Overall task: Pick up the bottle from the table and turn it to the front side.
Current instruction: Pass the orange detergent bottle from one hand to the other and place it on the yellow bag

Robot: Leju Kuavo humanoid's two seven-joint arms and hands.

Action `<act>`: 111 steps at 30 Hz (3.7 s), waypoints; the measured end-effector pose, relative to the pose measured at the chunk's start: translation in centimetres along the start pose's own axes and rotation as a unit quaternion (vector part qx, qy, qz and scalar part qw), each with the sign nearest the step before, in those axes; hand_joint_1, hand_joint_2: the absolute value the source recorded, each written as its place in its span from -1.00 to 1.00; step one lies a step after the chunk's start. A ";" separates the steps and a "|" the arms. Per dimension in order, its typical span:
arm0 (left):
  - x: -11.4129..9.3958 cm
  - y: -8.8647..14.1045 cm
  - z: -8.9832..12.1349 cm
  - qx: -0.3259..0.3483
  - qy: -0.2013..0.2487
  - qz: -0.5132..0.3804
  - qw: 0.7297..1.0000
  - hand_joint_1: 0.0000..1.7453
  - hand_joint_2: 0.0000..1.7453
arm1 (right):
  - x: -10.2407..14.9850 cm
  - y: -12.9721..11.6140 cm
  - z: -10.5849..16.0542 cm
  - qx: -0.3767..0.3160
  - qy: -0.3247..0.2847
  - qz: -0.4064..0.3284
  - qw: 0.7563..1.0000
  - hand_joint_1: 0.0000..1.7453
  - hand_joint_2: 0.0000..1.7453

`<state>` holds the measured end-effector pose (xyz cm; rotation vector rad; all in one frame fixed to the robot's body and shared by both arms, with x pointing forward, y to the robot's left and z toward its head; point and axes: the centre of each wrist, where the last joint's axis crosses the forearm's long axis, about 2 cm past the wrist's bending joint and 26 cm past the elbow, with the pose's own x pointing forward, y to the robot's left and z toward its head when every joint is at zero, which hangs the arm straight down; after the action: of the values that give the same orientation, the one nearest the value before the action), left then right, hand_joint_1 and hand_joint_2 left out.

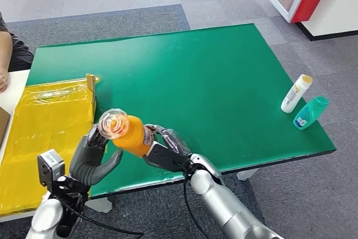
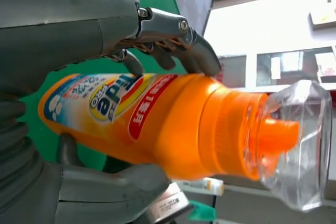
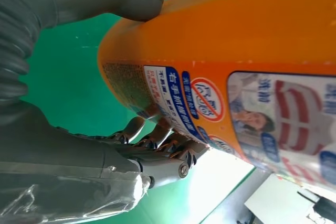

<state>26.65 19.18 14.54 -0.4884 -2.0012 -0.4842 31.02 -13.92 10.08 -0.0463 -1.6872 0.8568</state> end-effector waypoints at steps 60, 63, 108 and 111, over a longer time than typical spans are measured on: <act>0.3 -0.9 -1.0 -0.010 0.038 -0.088 0.995 -0.99 1.00 | 0.1 1.5 1.1 0.025 0.004 0.033 0.999 1.00 1.00; 0.2 -1.0 -1.0 -0.013 0.043 -0.091 0.995 0.07 1.00 | 0.3 1.8 1.0 0.030 0.001 0.041 0.999 1.00 1.00; 4.3 15.7 -3.4 -0.123 0.164 -0.550 0.809 1.00 1.00 | -1.0 0.5 2.1 0.005 0.009 0.005 1.000 -1.00 1.00; 3.7 16.8 -3.3 -0.152 0.192 -0.577 0.779 1.00 1.00 | -1.3 0.6 2.3 0.007 0.011 0.000 1.000 -1.00 1.00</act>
<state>36.25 32.01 21.51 0.7177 -1.6062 -1.5268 29.23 -15.27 8.56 -0.0467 -1.6614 0.8655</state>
